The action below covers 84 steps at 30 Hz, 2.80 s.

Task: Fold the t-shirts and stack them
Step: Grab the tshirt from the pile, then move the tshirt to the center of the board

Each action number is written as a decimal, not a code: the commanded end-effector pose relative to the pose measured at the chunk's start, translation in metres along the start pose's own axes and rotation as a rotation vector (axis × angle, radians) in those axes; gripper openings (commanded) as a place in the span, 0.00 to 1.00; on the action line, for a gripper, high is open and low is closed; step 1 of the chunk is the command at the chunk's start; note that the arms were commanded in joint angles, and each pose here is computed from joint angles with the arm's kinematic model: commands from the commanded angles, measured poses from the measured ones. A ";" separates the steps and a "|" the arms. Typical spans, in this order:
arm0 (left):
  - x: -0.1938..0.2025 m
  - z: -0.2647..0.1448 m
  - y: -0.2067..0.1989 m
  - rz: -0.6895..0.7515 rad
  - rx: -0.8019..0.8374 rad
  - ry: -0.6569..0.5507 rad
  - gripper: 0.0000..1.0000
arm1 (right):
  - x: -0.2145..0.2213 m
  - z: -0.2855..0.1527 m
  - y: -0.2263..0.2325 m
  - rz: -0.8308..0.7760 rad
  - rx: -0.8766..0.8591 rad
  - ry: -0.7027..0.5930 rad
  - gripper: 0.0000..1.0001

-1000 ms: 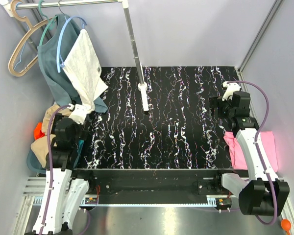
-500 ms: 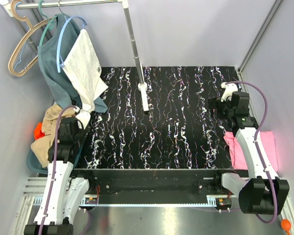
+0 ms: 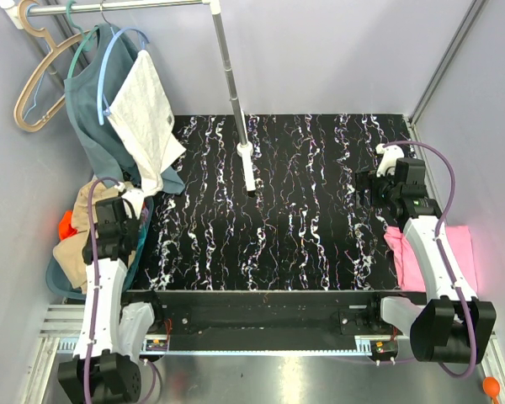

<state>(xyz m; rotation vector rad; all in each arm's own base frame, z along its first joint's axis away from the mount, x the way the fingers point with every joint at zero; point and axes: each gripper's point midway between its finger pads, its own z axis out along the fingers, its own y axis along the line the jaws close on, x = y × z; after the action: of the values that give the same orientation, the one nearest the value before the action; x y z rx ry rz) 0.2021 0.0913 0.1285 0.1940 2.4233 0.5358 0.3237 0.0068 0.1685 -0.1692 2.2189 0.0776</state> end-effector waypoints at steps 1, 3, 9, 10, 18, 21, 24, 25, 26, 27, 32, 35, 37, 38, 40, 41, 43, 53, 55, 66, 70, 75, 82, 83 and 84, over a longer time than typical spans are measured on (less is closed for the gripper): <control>-0.016 0.015 -0.004 -0.051 0.039 -0.069 0.45 | 0.000 0.002 0.006 -0.018 -0.033 -0.001 1.00; -0.018 0.022 -0.010 -0.054 0.078 -0.069 0.26 | 0.000 0.002 0.006 -0.017 -0.035 0.001 1.00; -0.013 0.042 -0.013 -0.076 0.116 -0.041 0.00 | -0.001 0.001 0.006 -0.018 -0.032 0.000 1.00; -0.014 0.042 -0.011 -0.087 0.119 -0.048 0.00 | 0.000 0.001 0.006 -0.017 -0.032 0.001 1.00; -0.087 -0.032 0.014 -0.091 0.152 -0.288 0.00 | 0.004 0.006 0.006 -0.012 -0.038 0.023 1.00; -0.116 -0.073 0.019 -0.081 0.189 -0.401 0.00 | 0.006 0.007 0.007 -0.008 -0.041 0.035 1.00; -0.139 -0.106 0.021 -0.082 0.232 -0.488 0.00 | 0.008 0.009 0.007 -0.005 -0.042 0.046 1.00; -0.144 -0.113 0.016 -0.081 0.269 -0.509 0.02 | 0.009 0.010 0.006 -0.005 -0.041 0.047 1.00; -0.151 -0.125 0.016 -0.074 0.286 -0.539 0.02 | 0.010 0.010 0.006 -0.004 -0.040 0.051 1.00; -0.155 -0.131 0.014 -0.068 0.308 -0.558 0.02 | 0.010 0.011 0.006 -0.004 -0.037 0.051 1.00; -0.197 -0.184 0.001 -0.036 0.491 -0.701 0.00 | 0.012 0.014 0.004 -0.002 -0.031 0.066 1.00; -0.226 -0.218 -0.002 -0.021 0.602 -0.788 0.00 | 0.015 0.016 0.003 0.004 -0.025 0.079 1.00; -0.242 -0.234 -0.013 -0.029 0.730 -0.813 0.00 | 0.014 0.017 0.002 0.007 -0.020 0.081 1.00; -0.252 -0.254 -0.012 -0.016 0.762 -0.857 0.00 | 0.015 0.018 0.001 0.010 -0.017 0.084 1.00; -0.270 -0.274 -0.025 -0.008 0.902 -0.877 0.00 | 0.015 0.019 0.001 0.018 -0.013 0.088 1.00; -0.276 -0.278 -0.029 -0.005 0.936 -0.877 0.00 | 0.014 0.019 0.001 0.022 -0.011 0.087 1.00; -0.290 -0.279 -0.046 0.007 1.005 -0.852 0.00 | 0.013 0.020 0.001 0.037 -0.011 0.091 1.00; -0.321 -0.268 -0.129 0.157 1.094 -0.788 0.00 | -0.005 0.014 0.007 0.067 -0.032 0.045 1.00; -0.325 -0.267 -0.140 0.182 1.107 -0.783 0.00 | -0.003 0.016 0.006 0.066 -0.031 0.056 1.00; -0.282 -0.223 -0.213 0.367 1.115 -0.622 0.00 | 0.005 0.027 0.013 0.048 -0.062 0.100 1.00; -0.257 -0.184 -0.228 0.403 1.047 -0.571 0.02 | 0.003 0.030 0.014 0.024 -0.061 0.111 1.00; -0.225 -0.162 -0.259 0.509 1.048 -0.506 0.09 | 0.005 0.037 0.029 0.001 -0.097 0.134 1.00; -0.169 -0.122 -0.271 0.645 0.973 -0.402 0.52 | 0.007 0.042 0.051 -0.103 -0.136 0.175 1.00; -0.166 -0.120 -0.269 0.651 0.960 -0.405 0.65 | 0.006 0.042 0.055 -0.127 -0.148 0.177 1.00; -0.158 -0.110 -0.267 0.663 0.934 -0.388 0.69 | 0.004 0.043 0.057 -0.140 -0.155 0.176 1.00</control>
<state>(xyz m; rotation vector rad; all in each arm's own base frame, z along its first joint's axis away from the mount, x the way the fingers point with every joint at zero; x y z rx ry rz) 0.2434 -0.2471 0.1870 1.3728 2.0545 -0.5552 0.3334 0.0539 0.1183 -0.3123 2.4298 0.1801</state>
